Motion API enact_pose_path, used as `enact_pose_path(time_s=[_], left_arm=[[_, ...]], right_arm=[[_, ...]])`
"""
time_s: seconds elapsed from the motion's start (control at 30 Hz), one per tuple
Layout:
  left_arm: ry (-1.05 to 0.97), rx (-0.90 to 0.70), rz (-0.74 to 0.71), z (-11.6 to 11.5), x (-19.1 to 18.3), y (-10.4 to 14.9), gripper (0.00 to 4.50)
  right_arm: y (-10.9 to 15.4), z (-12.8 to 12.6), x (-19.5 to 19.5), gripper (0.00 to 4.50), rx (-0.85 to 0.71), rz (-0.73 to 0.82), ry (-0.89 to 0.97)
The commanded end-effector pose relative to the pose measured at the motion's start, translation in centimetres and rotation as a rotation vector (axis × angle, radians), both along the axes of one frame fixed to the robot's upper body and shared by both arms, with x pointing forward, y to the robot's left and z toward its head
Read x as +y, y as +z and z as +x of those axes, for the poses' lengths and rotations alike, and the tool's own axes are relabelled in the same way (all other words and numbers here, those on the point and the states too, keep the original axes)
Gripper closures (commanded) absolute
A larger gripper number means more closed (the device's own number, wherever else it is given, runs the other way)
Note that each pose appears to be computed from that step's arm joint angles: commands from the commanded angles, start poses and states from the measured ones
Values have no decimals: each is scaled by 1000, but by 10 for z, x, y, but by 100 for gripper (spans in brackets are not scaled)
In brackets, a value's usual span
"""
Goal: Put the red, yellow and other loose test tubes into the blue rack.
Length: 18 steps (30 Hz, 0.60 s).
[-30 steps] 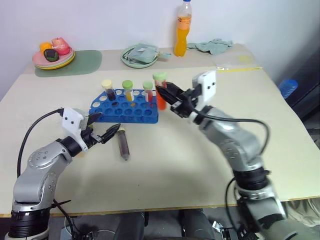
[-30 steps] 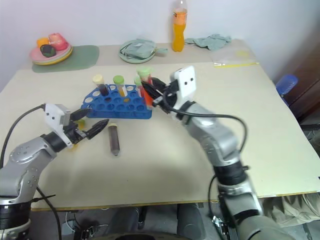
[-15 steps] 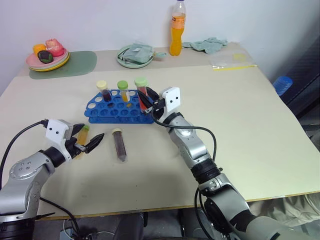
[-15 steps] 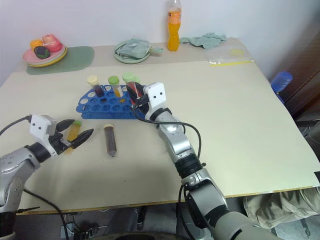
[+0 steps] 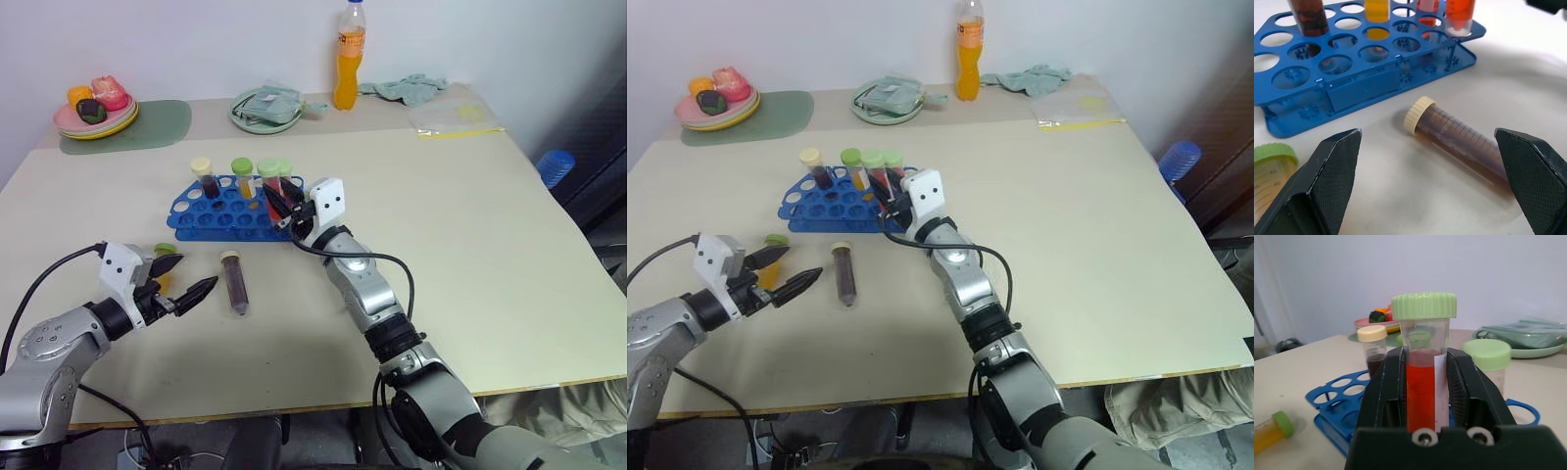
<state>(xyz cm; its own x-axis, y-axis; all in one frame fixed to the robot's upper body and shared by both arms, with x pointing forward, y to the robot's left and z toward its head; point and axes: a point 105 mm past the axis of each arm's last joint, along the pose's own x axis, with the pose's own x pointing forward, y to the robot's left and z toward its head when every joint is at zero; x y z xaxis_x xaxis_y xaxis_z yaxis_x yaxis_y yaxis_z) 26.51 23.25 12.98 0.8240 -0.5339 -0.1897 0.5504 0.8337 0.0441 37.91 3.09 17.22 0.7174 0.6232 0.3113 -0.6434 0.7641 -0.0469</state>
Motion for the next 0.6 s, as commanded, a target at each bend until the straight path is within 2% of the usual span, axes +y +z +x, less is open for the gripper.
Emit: enact_pose_path(time_s=[0.03, 0.6], left_arm=[[-26, -31, 14, -1, -5, 9, 0], [-31, -36, 15, 0, -8, 9, 0]], right_arm=[[8, 1, 1, 373, -24, 21, 8], [2, 0, 3, 373, -11, 4, 44]])
